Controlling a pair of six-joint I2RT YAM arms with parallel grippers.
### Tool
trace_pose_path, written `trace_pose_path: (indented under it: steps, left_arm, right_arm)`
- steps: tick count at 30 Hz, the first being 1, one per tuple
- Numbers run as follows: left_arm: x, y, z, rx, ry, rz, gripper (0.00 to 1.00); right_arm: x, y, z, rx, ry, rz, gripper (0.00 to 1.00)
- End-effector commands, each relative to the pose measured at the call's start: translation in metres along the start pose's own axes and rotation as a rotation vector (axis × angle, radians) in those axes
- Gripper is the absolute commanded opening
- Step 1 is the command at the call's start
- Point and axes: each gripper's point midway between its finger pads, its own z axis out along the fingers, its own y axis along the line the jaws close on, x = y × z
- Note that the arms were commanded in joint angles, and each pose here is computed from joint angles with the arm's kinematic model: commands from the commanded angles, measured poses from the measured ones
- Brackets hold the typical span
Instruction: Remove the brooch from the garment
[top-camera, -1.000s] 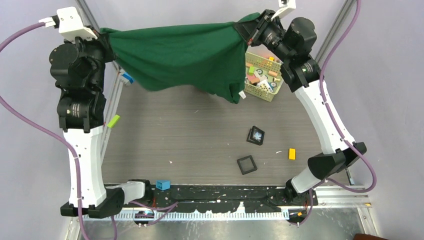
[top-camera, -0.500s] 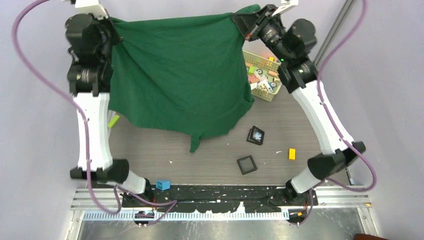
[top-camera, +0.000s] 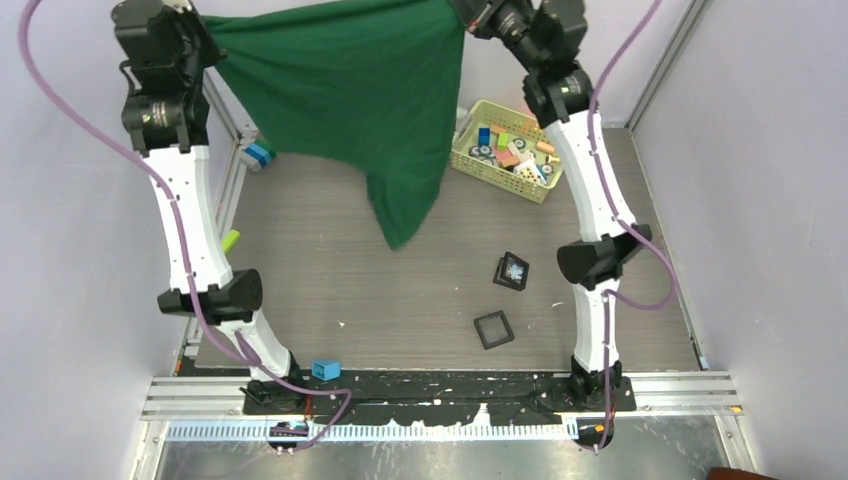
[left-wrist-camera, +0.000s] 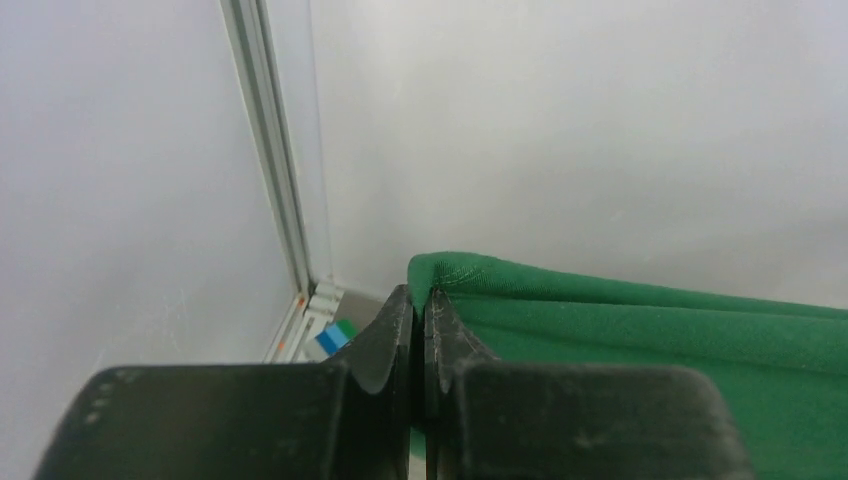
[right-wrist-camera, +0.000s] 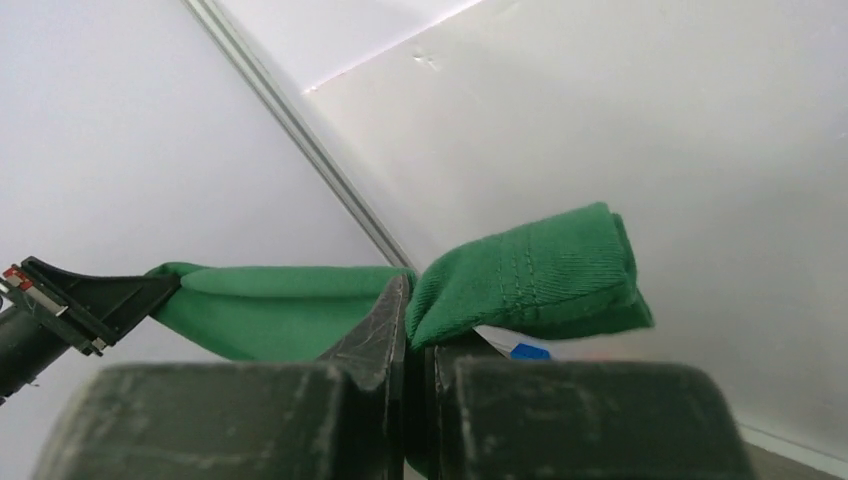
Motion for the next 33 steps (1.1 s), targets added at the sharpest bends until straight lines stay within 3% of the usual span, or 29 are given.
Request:
trace_pose_path:
  steps: [1, 6, 10, 13, 17, 18, 21, 23, 24, 26, 28, 31, 33]
  left_arm:
    - [-0.065, 0.013, -0.051, -0.027, -0.191, -0.029, 0.00]
    - [-0.018, 0.028, -0.064, -0.082, -0.093, -0.028, 0.00]
    - [0.051, 0.023, -0.081, -0.033, 0.018, -0.075, 0.00]
    - [0.108, 0.007, -0.095, 0.067, 0.134, -0.125, 0.00]
    - [0.190, 0.015, -0.105, 0.012, 0.247, -0.232, 0.00]
    - [0.207, 0.021, -0.107, -0.027, 0.251, -0.271, 0.00]
    - [0.246, 0.041, -0.113, -0.139, 0.257, -0.318, 0.00]
    - [0.261, 0.056, -0.117, -0.218, 0.247, -0.326, 0.00]
    - [0.264, 0.064, -0.120, -0.264, 0.237, -0.325, 0.00]
    - [0.268, 0.083, -0.125, -0.362, 0.210, -0.314, 0.00]
    - [0.269, 0.096, -0.130, -0.435, 0.198, -0.301, 0.00]
    - [0.275, 0.113, -0.139, -0.538, 0.196, -0.285, 0.00]
    - [0.279, 0.122, -0.144, -0.592, 0.192, -0.274, 0.11]
  right_arm:
    - [-0.086, 0.056, -0.053, -0.086, -0.168, -0.046, 0.00]
    - [-0.037, 0.028, -0.079, -0.009, -0.094, 0.049, 0.00]
    - [0.055, -0.030, -0.114, 0.143, -0.002, 0.249, 0.00]
    - [0.154, -0.061, -0.146, 0.200, 0.111, 0.367, 0.01]
    - [0.278, -0.044, -0.196, 0.178, 0.362, 0.401, 0.11]
    - [0.288, -0.033, -0.202, 0.143, 0.363, 0.390, 0.15]
    - [0.377, 0.022, -0.262, 0.043, 0.605, 0.298, 0.24]
    - [0.417, 0.056, -0.298, -0.042, 0.756, 0.214, 0.33]
    - [0.432, 0.061, -0.315, -0.040, 0.828, 0.177, 0.44]
    - [0.454, 0.070, -0.348, -0.053, 0.924, 0.095, 0.67]
    - [0.453, 0.063, -0.362, 0.009, 0.928, 0.087, 0.79]
    - [0.421, 0.030, -0.352, 0.189, 0.794, -0.015, 0.89]
    - [0.384, 0.013, -0.339, 0.309, 0.693, -0.110, 0.95]
